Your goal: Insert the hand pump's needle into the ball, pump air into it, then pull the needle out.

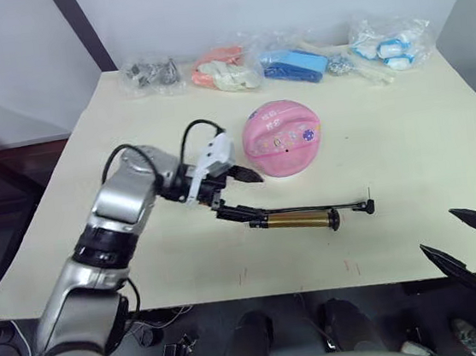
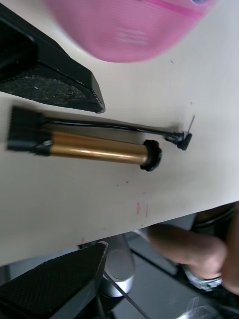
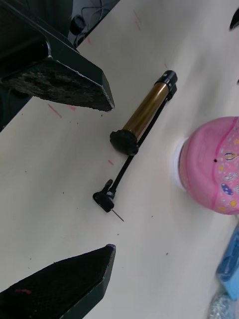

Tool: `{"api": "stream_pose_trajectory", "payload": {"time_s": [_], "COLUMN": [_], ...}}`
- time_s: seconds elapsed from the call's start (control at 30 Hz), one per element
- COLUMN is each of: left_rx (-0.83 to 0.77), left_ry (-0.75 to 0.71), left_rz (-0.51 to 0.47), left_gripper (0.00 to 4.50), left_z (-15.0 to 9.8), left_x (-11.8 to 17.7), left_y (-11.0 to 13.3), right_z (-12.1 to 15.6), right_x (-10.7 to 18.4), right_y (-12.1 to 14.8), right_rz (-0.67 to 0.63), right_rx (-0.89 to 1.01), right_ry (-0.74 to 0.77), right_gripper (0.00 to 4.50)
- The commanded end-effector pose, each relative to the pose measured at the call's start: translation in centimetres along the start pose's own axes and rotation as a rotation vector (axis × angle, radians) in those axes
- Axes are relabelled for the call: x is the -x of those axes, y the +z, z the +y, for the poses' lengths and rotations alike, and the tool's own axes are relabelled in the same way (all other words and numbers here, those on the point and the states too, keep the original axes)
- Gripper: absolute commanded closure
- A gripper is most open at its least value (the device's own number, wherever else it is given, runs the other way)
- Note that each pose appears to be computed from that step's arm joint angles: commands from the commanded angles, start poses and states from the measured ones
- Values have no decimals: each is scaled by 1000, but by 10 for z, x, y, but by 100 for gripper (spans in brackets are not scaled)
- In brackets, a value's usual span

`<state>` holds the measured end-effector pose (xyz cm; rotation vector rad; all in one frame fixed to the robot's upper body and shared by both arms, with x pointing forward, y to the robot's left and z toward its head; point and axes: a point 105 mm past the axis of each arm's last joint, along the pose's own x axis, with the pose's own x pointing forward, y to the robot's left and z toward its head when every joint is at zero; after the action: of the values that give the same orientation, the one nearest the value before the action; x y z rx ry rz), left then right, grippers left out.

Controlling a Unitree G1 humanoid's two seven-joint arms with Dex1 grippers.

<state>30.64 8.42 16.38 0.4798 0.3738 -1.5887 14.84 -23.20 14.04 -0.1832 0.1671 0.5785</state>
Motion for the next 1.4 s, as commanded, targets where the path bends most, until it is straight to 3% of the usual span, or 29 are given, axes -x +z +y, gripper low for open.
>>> {"api": "stream_pose_trajectory", "payload": {"time_s": [0.03, 0.3, 0.4, 0.53, 0.73, 0.77, 1.13, 1.4], "left_rx": [-56, -139, -185, -225, -272, -279, -316, -348], "left_ry": [-31, 18, 44, 87, 36, 28, -6, 1], "left_rz": [36, 144, 135, 161, 219, 223, 330, 362], "left_gripper": [9, 9, 9, 9, 235, 245, 245, 245], "left_z": [2, 21, 27, 41, 41, 41, 45, 48], "left_x": [-25, -81, -105, -121, -125, -126, -137, -148], "left_y": [21, 37, 50, 48, 32, 31, 0, -4], "right_z": [5, 15, 19, 24, 26, 26, 27, 30], "right_x": [9, 21, 22, 19, 16, 16, 16, 15], "right_y": [11, 11, 10, 10, 2, 2, -2, -1], "right_rz": [-7, 11, 2, -1, 34, 33, 35, 30], "right_rx": [35, 29, 19, 19, 15, 12, -5, -11], "right_ry": [-29, -90, -113, -123, -139, -141, -137, -131], "right_gripper": [0, 0, 0, 0, 0, 0, 0, 0]}}
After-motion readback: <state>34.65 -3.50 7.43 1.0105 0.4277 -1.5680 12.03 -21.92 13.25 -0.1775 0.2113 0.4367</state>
